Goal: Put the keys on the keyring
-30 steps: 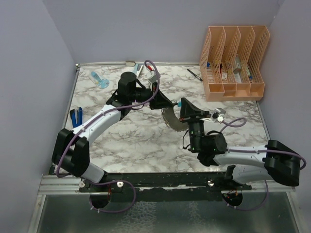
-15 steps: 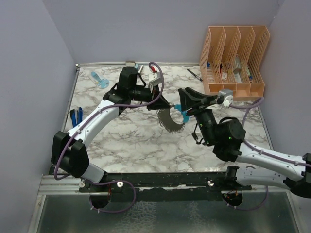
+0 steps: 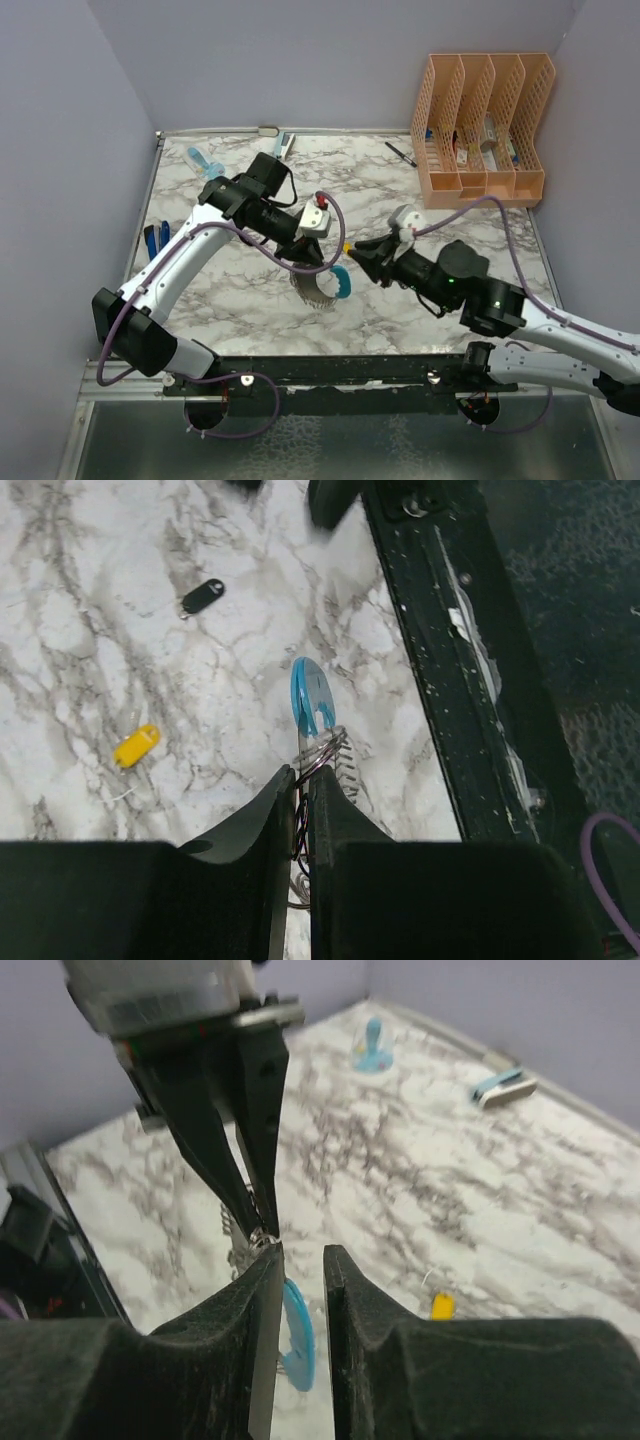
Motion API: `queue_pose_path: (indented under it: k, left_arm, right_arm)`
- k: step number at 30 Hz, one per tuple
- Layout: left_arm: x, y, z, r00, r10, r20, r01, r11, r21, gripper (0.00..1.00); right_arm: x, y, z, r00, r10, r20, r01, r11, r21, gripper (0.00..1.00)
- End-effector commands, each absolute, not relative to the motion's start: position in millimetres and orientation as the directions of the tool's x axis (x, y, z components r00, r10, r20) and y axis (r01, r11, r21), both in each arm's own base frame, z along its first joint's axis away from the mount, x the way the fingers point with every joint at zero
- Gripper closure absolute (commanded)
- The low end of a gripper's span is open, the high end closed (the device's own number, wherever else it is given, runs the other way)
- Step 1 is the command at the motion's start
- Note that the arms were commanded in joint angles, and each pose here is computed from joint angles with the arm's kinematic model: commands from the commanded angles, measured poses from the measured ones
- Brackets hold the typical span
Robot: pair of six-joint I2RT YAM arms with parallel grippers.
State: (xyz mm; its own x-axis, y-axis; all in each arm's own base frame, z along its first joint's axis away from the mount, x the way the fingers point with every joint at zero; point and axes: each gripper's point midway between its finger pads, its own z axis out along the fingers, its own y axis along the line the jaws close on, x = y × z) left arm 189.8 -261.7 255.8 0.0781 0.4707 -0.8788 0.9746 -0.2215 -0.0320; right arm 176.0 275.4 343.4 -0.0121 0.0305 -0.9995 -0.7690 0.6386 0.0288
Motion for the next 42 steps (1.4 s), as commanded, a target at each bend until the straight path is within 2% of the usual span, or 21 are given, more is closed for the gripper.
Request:
queue_pose_path:
  k: [1,10,14,30,32,36,42]
  left_arm:
    - [155.1,-252.9,246.6,0.139,0.503,-0.853,0.94,-0.338,-0.046,1.0]
    - [160.1,-260.3,242.5,0.148,0.48,-0.865,0.963,-0.27,0.015,1.0]
    - [161.3,-260.3,240.5,0.137,0.486,-0.863,0.966,-0.26,0.007,1.0]
    - [167.6,-270.9,241.1,0.076,0.47,-0.879,0.97,-0.238,-0.043,1.0]
    - [166.9,-270.7,242.7,0.077,0.468,-0.88,0.97,-0.238,-0.042,1.0]
    - [164.8,-270.5,245.0,0.076,0.461,-0.884,0.969,-0.242,-0.043,1.0]
    - [160.9,-272.4,253.0,0.064,0.44,-0.896,0.966,-0.251,-0.054,1.0]
  right_arm:
    - [157.7,301.6,274.8,-0.116,-0.145,-0.983,-0.852,0.522,0.024,0.76]
    - [153.1,330.2,252.6,-0.142,-0.207,-0.968,-0.895,0.444,0.036,0.76]
    - [147.0,327.6,254.1,-0.151,-0.178,-0.972,-0.901,0.43,0.062,0.76]
    - [151.3,337.0,248.2,-0.148,-0.171,-0.974,-0.901,0.428,0.062,0.77]
    - [152.3,335.8,249.5,-0.144,-0.163,-0.976,-0.898,0.436,0.06,0.8]
    - [157.0,329.8,253.5,-0.14,-0.139,-0.98,-0.88,0.471,0.059,0.95]
    - [159.3,323.5,258.9,-0.123,-0.115,-0.986,-0.87,0.49,0.051,0.99]
